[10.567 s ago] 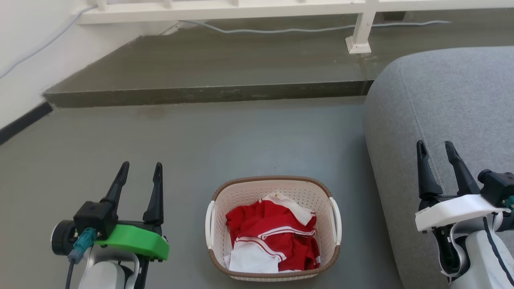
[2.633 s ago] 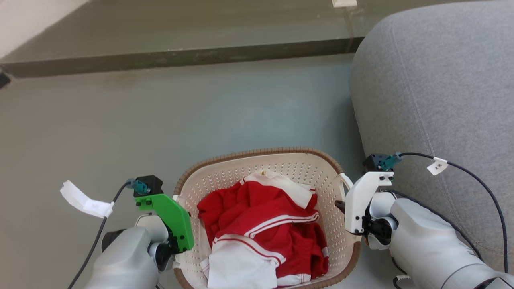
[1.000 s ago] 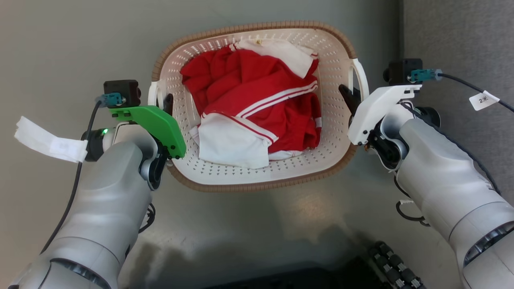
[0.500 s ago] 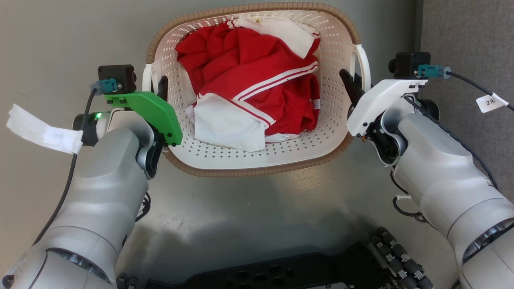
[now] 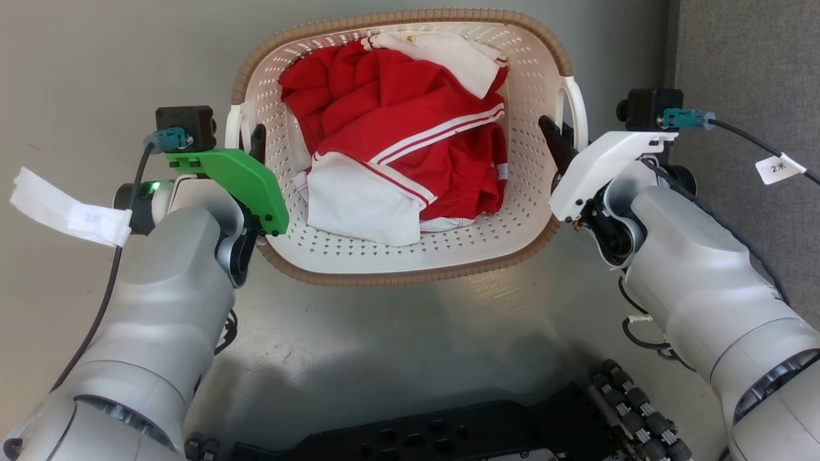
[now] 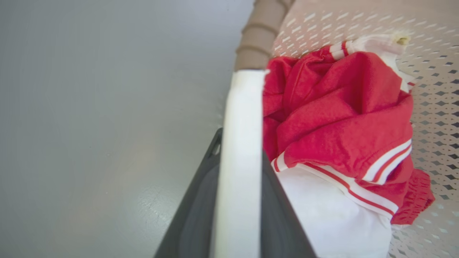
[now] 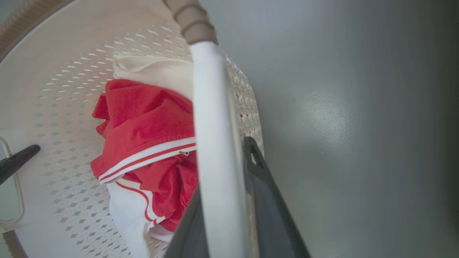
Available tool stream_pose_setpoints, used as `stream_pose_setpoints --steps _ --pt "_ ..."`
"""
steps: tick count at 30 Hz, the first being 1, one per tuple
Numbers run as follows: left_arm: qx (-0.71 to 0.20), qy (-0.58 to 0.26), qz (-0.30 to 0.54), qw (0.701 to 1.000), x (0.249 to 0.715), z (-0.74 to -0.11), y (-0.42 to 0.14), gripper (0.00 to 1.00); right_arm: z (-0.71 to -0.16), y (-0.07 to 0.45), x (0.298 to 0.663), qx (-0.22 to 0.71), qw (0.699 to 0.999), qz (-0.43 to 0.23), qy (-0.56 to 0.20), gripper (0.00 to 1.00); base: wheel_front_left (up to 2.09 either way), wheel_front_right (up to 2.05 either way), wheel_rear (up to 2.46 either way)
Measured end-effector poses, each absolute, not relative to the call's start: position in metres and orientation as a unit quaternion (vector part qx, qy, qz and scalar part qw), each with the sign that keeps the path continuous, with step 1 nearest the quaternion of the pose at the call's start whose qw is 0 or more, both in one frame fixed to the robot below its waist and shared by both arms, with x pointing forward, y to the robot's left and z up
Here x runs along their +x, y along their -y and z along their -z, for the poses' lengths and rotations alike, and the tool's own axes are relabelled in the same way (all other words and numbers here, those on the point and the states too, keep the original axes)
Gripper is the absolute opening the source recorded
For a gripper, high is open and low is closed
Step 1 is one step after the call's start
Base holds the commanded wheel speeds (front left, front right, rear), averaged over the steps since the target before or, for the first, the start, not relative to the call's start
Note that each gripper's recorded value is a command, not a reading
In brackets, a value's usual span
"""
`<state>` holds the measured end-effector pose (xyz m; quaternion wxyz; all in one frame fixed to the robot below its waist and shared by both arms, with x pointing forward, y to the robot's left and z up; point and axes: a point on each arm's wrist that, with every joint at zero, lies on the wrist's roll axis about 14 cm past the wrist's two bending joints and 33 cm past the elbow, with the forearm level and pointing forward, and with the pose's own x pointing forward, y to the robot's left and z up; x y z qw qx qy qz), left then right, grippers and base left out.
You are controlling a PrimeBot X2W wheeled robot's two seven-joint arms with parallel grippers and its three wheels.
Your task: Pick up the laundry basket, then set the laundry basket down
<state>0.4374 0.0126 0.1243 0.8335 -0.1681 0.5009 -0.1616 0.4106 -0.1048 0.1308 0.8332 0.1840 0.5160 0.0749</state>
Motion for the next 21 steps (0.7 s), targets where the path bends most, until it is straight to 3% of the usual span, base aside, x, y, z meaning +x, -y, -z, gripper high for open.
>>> stream_pose_setpoints --steps 1,2,21 --pt "-0.168 -0.501 0.162 0.833 0.4374 -0.1243 -0.0126 0.97 -0.1304 0.1052 0.4097 0.183 0.833 -0.074 -0.517 0.49 0.00 0.00 0.00" --pt "-0.168 -0.501 0.163 0.833 0.4373 -0.1244 -0.0124 1.00 -0.1301 0.1055 0.4092 0.184 0.832 -0.073 -0.518 0.99 0.00 0.00 0.00" --pt "-0.153 -0.494 0.173 0.839 0.4392 -0.1310 -0.0152 1.00 -0.1371 0.1121 0.4160 0.179 0.839 -0.065 -0.510 1.00 0.00 0.00 0.00"
